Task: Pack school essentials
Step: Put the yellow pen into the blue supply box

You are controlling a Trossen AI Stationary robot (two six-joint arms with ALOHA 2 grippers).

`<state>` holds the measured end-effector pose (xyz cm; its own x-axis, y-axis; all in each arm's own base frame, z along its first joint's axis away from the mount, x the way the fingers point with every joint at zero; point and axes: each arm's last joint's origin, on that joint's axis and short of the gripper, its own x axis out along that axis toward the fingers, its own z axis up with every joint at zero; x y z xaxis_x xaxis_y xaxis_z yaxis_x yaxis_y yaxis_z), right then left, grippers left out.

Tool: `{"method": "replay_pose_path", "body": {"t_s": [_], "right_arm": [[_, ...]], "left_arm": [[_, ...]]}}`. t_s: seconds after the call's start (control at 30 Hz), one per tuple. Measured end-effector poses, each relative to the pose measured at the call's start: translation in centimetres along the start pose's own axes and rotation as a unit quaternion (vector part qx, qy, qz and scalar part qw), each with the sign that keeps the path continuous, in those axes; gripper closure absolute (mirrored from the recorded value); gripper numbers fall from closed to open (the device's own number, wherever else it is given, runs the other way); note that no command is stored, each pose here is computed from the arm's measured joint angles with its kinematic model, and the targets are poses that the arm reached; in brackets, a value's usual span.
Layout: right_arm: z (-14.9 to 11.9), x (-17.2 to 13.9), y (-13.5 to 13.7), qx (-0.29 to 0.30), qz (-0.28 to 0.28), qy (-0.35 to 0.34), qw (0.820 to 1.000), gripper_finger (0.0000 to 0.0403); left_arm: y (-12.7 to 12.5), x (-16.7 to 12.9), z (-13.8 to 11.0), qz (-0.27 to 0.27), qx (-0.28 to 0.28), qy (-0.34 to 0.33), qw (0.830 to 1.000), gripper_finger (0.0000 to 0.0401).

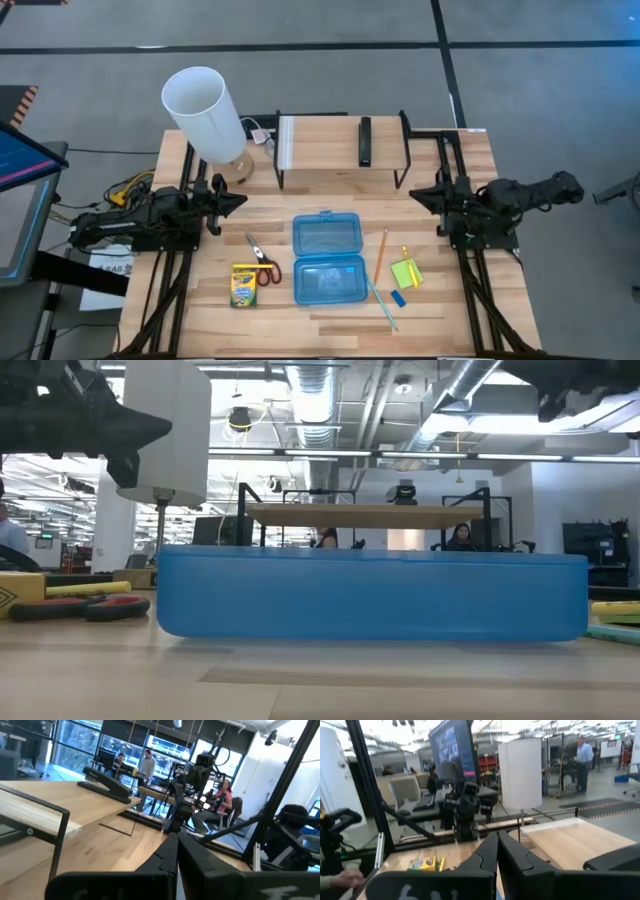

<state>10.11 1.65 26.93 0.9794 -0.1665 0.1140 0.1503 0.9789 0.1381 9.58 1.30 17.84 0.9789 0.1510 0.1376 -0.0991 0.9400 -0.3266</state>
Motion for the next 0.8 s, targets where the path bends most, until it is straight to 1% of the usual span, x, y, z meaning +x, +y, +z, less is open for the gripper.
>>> {"method": "replay_pose_path", "body": {"t_s": [0.1,0.2,0.3,0.37,0.5,0.6,0.73,0.8], "right_arm": [[0.9,1.0,0.6,0.001,-0.003,0.029,1.0,0.0365],[1.6,2.0,1.1,0.012,-0.013,0.081,0.997,0.0364],[1.6,2.9,1.5,0.025,-0.037,0.145,0.988,0.0364],[1.4,3.6,1.8,0.034,-0.055,0.196,0.979,0.0364],[0.3,4.6,2.3,0.051,-0.103,0.306,0.945,0.0364],[-0.3,5.1,2.7,0.083,-0.124,0.356,0.922,0.0364],[-2.3,5.3,3.3,0.151,-0.143,0.439,0.874,0.0355],[-3.3,5.1,3.7,0.173,-0.158,0.482,0.844,0.0347]], "left_arm": [[-0.1,0.0,0.2,-0.006,0.005,-0.012,1.0,0.0401],[-0.3,0.0,0.5,-0.023,0.012,-0.021,0.999,0.0401],[-0.4,0.0,0.6,-0.035,0.019,-0.023,0.999,0.0401],[-0.3,0.0,0.5,-0.035,0.02,-0.017,0.999,0.0401],[-0.3,0.0,0.3,-0.032,0.02,-0.008,0.999,0.0401],[-0.3,0.0,0.3,-0.032,0.019,-0.008,0.999,0.0401],[-0.3,0.0,0.2,-0.032,0.017,-0.006,0.999,0.0401],[-0.3,0.0,0.2,-0.032,0.015,-0.005,0.999,0.0401]]}}
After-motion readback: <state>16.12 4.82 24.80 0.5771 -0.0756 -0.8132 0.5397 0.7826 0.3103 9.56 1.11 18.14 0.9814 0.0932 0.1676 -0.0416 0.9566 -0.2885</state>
